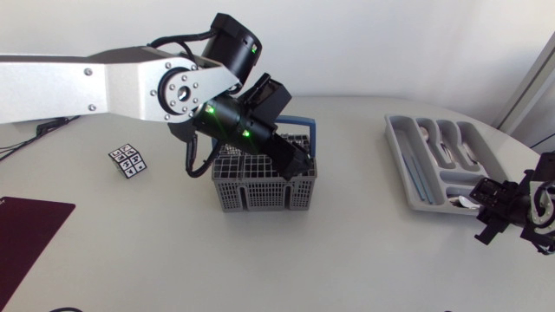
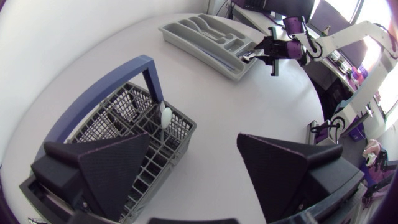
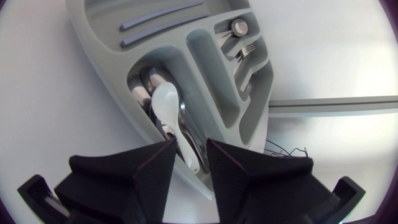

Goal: Transfer all utensils from the basket to the drawer tray.

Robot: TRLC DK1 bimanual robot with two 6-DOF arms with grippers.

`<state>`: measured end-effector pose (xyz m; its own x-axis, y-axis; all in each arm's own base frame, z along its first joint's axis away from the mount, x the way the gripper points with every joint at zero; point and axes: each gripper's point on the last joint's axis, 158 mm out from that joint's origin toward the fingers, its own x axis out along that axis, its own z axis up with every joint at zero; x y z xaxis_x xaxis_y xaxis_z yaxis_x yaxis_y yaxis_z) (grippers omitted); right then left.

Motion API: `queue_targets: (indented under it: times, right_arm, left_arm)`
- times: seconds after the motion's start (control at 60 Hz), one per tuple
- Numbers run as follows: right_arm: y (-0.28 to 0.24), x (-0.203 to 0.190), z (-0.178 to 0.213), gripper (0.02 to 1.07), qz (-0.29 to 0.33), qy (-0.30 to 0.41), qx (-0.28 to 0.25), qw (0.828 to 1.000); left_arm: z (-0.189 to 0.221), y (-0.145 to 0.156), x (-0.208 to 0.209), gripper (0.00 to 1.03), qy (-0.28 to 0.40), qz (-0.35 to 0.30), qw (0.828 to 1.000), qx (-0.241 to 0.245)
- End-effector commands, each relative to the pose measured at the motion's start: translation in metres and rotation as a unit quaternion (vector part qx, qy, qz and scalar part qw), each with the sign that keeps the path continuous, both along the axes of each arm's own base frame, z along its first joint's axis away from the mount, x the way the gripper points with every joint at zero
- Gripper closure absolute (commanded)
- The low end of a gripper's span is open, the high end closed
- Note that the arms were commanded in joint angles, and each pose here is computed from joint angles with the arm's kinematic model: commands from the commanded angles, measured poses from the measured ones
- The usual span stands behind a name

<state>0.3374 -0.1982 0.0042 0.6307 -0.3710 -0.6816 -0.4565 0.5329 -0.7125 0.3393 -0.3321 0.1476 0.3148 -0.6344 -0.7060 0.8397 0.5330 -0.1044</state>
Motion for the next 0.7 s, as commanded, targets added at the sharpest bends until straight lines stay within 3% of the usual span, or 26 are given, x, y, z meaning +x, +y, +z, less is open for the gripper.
queue_targets:
  times: [0.0,0.117,0.4,0.683]
  right_arm:
    - [0.003,-0.004,0.005,0.33,0.011,0.000,-0.016,1.000]
    - [0.004,-0.006,0.021,0.24,0.009,-0.013,-0.017,1.000]
    - [0.035,-0.017,0.052,0.21,0.005,-0.024,0.072,0.997]
    - [0.080,-0.024,0.055,0.21,0.029,-0.022,0.114,0.993]
  left_arm:
    - [-0.021,0.006,0.000,0.05,0.023,0.013,1.000,0.012]
    - [-0.023,0.005,0.001,0.05,0.025,0.013,1.000,0.012]
    - [-0.029,0.000,0.008,0.12,0.031,0.025,0.999,0.004]
    - [-0.036,-0.007,0.020,0.44,0.024,0.029,0.999,-0.004]
